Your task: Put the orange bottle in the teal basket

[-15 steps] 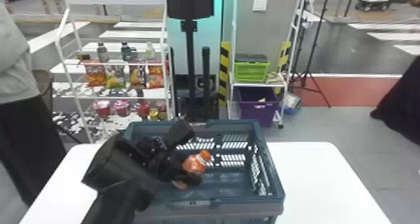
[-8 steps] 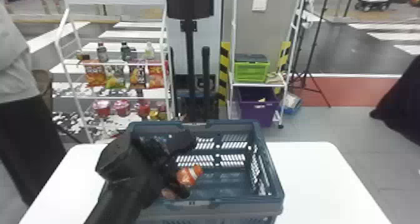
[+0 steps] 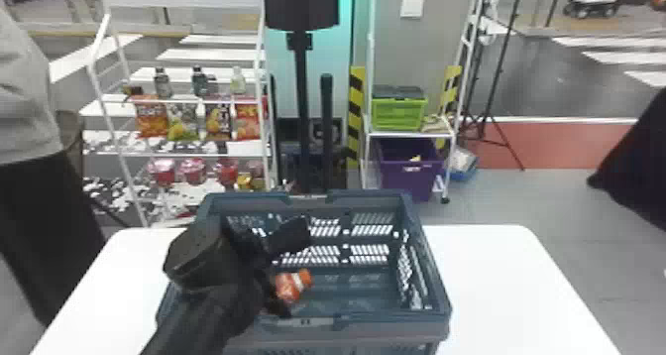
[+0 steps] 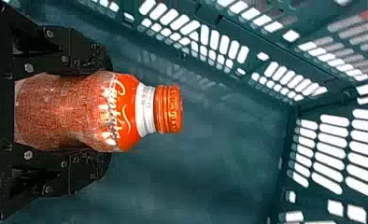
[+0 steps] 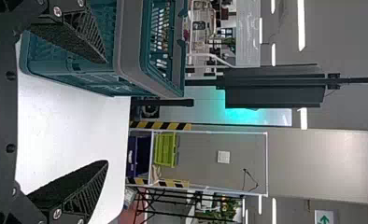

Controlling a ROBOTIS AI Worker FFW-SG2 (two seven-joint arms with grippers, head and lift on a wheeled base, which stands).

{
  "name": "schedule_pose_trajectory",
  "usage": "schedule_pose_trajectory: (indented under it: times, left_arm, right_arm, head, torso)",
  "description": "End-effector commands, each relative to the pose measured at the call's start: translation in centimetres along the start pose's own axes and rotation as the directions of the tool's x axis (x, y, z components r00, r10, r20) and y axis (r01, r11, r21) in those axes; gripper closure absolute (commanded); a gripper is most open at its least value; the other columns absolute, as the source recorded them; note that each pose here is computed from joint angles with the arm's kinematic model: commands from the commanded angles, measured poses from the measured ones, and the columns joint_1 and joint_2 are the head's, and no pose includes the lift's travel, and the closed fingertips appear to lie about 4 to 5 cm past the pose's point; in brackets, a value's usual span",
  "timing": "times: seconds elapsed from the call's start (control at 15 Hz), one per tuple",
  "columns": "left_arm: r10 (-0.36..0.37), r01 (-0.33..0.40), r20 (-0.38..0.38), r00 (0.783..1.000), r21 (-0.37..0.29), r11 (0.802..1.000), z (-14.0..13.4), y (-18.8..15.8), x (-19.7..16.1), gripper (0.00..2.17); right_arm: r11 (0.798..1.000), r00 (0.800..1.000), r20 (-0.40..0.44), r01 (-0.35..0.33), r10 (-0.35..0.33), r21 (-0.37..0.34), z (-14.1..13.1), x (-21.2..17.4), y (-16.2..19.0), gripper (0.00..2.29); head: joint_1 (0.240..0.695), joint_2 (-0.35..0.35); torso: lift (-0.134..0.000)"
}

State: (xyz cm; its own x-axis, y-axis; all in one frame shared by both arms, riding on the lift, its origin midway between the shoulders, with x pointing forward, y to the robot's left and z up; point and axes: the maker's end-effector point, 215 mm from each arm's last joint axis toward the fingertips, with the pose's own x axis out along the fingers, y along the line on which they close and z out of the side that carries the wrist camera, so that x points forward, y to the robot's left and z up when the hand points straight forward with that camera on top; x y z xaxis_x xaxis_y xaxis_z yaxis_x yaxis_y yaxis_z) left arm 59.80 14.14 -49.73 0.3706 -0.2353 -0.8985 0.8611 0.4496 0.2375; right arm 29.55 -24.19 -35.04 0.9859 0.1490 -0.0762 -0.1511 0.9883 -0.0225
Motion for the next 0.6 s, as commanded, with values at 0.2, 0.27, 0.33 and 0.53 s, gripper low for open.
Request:
schedule_pose_trajectory:
  times: [0.2,0.27,0.33,0.53]
  left_arm:
    - [0.075,-0.074,0.022,0.997,-0.03,0.997,1.2,0.9,-0.9,0.16]
    - [0.091,-0.089,0.041,0.995,-0.035,0.995,1.8,1.3,-1.4,0.16]
    - [0.11,-0.108,0.06,0.992,-0.042,0.993,2.2,1.6,-1.9,0.16]
    - [0.179,-0.158,0.171,0.969,-0.129,0.979,4.3,2.7,-5.1,0.16]
  right_arm:
    - [1.0,1.0,0.0,0.001,-0.001,0.001,0.0,0.0,0.0,0.13]
    - [1.0,1.0,0.0,0.001,-0.001,0.001,0.0,0.0,0.0,0.13]
    - [1.0,1.0,-0.001,0.0,0.0,0.001,0.0,-0.1,0.0,0.13]
    - [1.0,1.0,-0.004,0.0,0.0,0.002,-0.1,-0.1,0.0,0.13]
  head:
    - [0.499,0.0]
    - [0.499,0.0]
    - [0.499,0.0]
    - [0.499,0.0]
  torso:
    - [0.0]
    - [0.0]
    - [0.0]
    - [0.0]
